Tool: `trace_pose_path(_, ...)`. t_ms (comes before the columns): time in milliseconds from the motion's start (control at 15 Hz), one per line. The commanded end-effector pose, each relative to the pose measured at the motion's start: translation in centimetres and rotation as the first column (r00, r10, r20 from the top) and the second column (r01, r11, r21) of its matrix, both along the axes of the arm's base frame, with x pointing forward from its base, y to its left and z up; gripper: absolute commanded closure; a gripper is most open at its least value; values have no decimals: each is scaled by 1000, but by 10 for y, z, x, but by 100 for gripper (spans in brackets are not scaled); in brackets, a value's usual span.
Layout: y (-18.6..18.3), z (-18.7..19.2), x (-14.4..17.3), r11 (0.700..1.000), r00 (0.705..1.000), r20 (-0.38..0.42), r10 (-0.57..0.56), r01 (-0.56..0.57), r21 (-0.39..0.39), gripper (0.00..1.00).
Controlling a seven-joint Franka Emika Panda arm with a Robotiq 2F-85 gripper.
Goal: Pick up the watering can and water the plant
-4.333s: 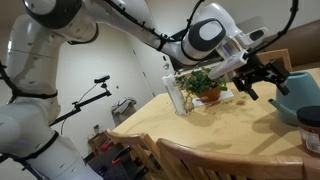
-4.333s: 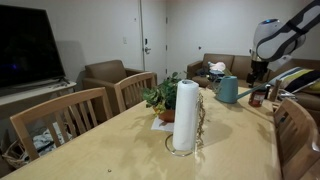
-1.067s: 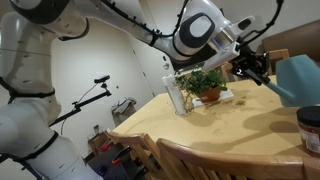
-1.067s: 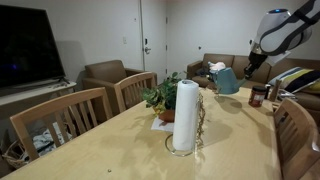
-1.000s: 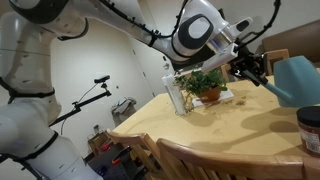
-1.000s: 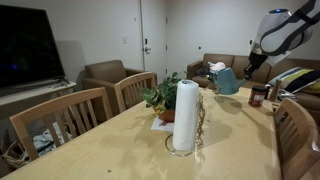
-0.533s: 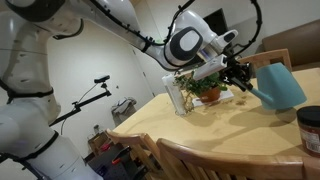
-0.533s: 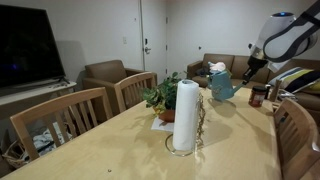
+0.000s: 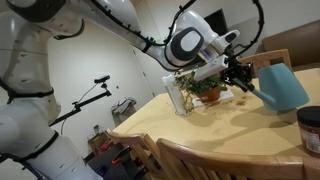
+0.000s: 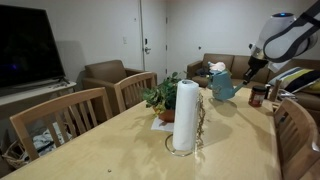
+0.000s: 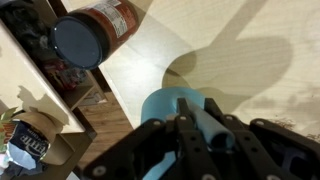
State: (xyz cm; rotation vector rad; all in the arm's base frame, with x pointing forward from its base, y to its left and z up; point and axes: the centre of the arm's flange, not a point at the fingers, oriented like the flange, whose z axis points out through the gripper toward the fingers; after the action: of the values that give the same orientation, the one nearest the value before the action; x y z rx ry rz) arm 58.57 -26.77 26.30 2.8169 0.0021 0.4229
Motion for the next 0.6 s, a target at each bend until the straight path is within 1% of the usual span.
trace_pose_path(0,0,0,0,1000,1000,0,0,0,0,78)
trace_pose_path(67,3,-1,0,1000,1000,-1,-8,8,-5,94)
trace_pose_path(333,22,-11,-1,995,996,27,-82,81,60,94)
trace_pose_path(533,46,-17,-3,993,995,35,-97,94,71,94)
